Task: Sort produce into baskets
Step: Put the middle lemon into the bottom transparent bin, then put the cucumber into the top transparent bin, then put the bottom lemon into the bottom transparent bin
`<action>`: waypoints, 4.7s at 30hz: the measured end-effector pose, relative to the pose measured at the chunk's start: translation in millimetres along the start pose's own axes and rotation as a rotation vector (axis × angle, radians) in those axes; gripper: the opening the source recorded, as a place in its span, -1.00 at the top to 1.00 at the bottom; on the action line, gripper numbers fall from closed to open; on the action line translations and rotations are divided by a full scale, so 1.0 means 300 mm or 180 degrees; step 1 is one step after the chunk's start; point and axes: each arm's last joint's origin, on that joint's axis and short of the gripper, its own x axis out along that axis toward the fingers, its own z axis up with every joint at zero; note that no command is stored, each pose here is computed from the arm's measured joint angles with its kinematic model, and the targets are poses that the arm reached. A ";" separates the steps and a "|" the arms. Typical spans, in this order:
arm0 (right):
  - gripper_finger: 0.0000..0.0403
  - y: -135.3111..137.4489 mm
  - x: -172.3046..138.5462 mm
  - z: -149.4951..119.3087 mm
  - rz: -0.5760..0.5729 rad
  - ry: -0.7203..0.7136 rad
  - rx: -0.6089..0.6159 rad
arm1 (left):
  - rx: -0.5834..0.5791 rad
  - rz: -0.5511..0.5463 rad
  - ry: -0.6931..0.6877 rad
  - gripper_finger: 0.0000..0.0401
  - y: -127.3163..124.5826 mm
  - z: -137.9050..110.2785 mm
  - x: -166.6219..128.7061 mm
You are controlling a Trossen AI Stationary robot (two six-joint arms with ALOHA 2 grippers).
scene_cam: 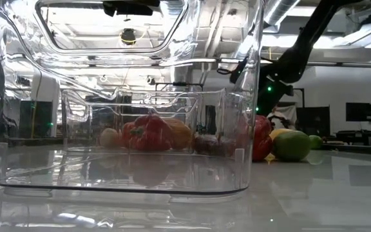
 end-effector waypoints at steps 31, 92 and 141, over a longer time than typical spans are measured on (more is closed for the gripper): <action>-0.30 0.587 -0.734 0.175 0.2809 -0.2014 -0.1466 | -0.0010 0.0019 -0.0071 -0.40 0.001 0.008 -0.001; -0.42 0.287 -0.234 -0.118 0.2148 -0.0523 -0.0729 | 0.0091 0.0016 -0.0039 -0.40 0.001 0.005 0.000; -0.69 0.269 -0.290 -0.086 0.2053 -0.0683 -0.0549 | 0.0129 0.0021 -0.0019 -0.40 0.002 0.003 0.000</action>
